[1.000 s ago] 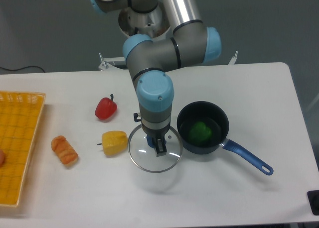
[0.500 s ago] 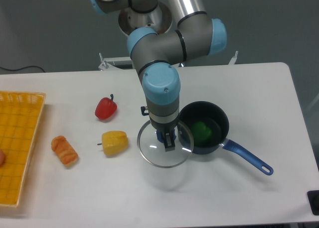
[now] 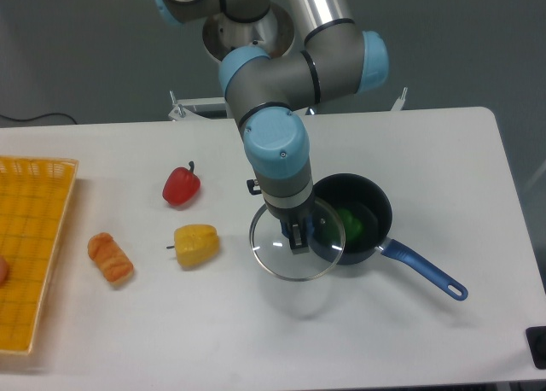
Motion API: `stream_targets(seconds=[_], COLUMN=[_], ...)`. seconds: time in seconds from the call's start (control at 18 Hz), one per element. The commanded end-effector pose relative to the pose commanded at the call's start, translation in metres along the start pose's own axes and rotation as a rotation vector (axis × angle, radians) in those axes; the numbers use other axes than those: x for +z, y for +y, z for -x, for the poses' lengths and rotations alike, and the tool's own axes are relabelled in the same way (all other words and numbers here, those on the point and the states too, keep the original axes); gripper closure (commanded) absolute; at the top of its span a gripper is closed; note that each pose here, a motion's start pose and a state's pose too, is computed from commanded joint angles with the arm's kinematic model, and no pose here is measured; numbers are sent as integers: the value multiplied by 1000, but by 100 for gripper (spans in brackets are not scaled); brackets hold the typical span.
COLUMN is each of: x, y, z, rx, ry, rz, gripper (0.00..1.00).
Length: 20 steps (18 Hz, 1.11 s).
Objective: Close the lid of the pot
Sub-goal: 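Lower the glass lid onto the saucepan rim, centering it over the pot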
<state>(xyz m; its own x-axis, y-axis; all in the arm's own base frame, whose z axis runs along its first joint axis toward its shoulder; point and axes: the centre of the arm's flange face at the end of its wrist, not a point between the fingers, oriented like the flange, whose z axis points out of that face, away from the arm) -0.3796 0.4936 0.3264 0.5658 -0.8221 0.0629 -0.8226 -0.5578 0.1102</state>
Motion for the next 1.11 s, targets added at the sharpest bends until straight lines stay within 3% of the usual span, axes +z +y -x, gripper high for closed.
stream_targets(seconds=[1.11], x=[16], y=[64], z=[-24], rx=[122], ry=[-6], rz=[-12], gripper=[46])
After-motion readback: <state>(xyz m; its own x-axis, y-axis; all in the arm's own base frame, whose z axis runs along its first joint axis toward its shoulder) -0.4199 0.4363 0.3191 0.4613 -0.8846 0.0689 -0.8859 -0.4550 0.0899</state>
